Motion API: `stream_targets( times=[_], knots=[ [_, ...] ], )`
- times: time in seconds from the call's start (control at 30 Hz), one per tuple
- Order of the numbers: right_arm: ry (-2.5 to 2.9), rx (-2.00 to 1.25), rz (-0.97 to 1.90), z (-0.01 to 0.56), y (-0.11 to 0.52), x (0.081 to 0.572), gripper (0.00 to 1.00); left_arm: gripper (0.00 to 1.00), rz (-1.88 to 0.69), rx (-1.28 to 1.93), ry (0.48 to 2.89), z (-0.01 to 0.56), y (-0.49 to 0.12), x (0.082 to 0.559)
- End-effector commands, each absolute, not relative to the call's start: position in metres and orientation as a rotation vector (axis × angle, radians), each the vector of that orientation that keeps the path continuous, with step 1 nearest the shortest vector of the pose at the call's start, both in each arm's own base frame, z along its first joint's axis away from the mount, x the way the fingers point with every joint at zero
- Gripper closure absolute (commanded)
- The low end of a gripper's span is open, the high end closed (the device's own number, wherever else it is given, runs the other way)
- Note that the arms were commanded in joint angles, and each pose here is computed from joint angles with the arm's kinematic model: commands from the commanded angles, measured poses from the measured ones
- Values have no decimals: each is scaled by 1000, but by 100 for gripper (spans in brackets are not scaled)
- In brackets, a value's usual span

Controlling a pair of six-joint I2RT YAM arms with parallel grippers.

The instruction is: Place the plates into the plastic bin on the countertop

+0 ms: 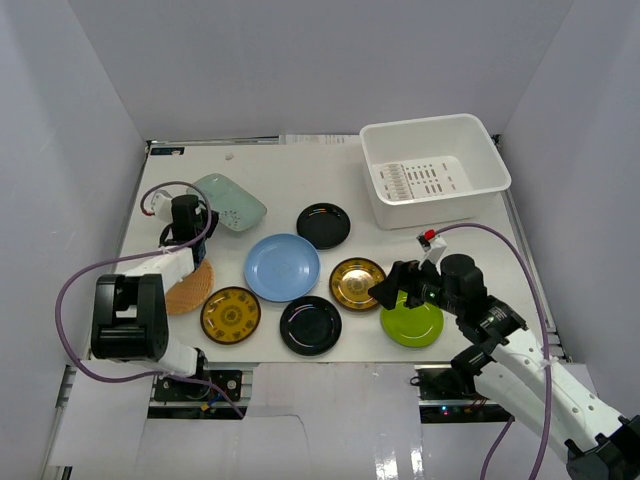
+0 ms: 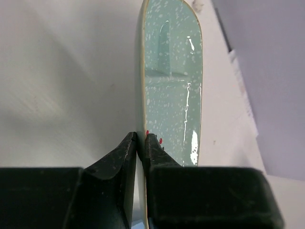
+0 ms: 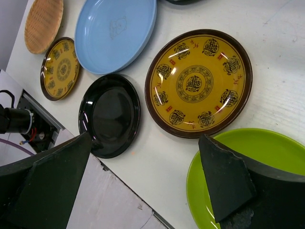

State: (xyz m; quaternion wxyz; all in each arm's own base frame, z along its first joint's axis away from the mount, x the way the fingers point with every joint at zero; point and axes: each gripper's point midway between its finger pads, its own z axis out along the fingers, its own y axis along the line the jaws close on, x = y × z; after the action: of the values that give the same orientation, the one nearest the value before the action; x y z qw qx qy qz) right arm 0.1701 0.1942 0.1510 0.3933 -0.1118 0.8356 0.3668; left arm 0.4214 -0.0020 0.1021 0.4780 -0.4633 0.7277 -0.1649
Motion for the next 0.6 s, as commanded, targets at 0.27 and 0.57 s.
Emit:
stream_targets(
  times=[0.27,0.57],
  knots=[
    [2046,-227,904,173,192,184,1,100,-901,-788,1423,284,-50,440],
    [2077,-188,882,164,186,181,22,100,-1139,-480,1481,354,-179,450]
  ],
)
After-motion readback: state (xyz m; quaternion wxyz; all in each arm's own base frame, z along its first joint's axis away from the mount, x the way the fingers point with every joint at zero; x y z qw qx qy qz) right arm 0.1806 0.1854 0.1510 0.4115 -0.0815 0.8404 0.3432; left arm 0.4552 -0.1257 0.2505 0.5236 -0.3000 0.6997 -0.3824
